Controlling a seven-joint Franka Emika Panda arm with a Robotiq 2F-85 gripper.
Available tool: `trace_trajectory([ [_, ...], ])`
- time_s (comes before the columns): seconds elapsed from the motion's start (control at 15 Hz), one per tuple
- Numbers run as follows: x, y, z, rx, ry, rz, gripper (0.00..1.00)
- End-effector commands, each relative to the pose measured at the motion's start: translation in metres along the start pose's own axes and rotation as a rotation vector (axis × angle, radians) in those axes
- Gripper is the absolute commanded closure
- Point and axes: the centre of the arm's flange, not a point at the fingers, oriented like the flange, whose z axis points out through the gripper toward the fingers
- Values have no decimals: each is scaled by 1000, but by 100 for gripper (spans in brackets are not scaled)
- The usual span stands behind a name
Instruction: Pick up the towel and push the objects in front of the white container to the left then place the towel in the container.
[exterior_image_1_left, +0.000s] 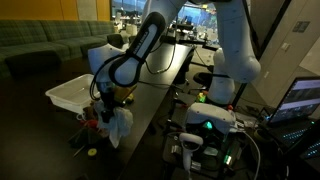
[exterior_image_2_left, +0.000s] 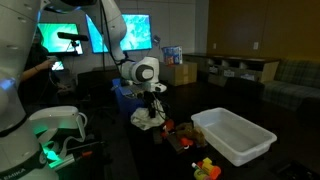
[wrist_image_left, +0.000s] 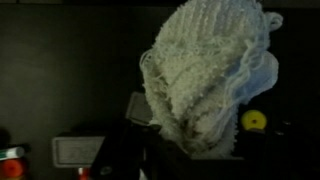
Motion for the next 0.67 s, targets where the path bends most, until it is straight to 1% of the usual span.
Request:
trace_trajectory([
  [0.0, 5, 100, -16, -95, 30, 71, 99],
  [0.33, 47, 259, -4, -272, 81, 236, 99],
  [0.47, 59, 319, -6, -328, 92, 303, 99],
  [0.6, 71, 359, -2, -371, 103, 360, 99],
])
